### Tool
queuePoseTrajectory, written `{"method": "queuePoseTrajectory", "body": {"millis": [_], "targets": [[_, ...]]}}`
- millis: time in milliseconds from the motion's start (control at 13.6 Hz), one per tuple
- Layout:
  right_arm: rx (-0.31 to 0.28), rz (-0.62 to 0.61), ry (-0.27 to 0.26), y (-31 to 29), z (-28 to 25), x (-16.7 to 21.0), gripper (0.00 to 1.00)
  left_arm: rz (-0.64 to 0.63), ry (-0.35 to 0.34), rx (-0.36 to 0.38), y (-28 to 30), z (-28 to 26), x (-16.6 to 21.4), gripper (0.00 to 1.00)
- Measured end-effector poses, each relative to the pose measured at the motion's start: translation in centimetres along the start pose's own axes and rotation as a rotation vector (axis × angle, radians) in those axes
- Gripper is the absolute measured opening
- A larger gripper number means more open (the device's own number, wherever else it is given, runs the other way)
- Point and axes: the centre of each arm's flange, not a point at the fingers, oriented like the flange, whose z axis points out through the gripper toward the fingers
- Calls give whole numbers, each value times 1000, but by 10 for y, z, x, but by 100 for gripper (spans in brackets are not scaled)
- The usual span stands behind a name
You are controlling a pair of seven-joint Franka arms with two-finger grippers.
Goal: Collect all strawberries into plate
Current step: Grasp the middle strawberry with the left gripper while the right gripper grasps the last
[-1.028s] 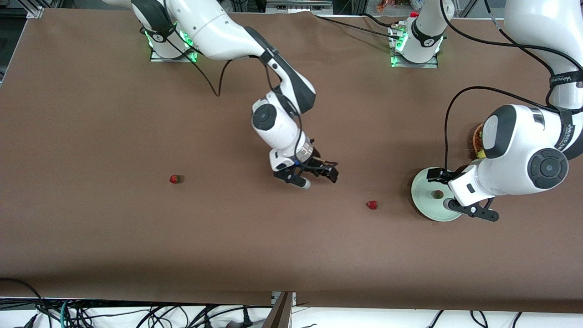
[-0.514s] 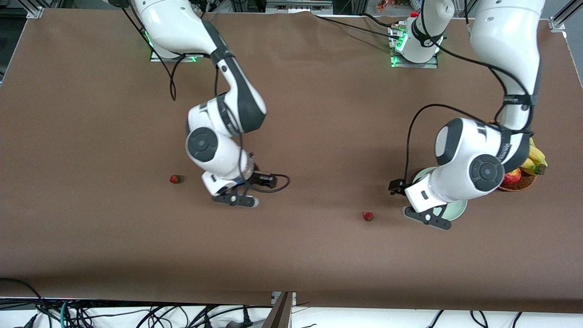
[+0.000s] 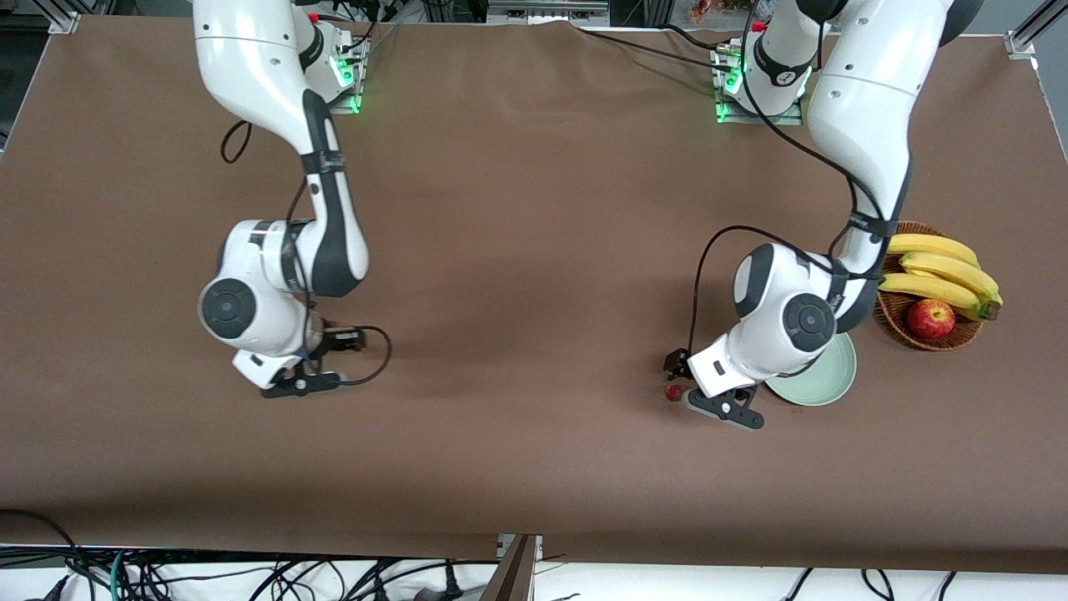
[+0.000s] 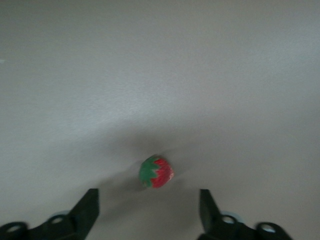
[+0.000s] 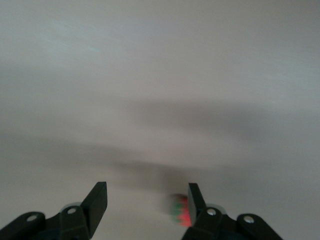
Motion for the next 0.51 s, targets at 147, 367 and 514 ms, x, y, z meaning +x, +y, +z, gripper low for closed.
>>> {"method": "queuePoseTrajectory", "body": {"millis": [147,367,514], "targets": [[-11,6,-28,23,23,-16,74,12,32,5,9,20,-3,73],[-2,33,-65,31,44,-31,74,21,47,7,16,39,-7,51],[22,54,-71,31,50,-35,73,21,41,7,15,44,-10,51]]}}
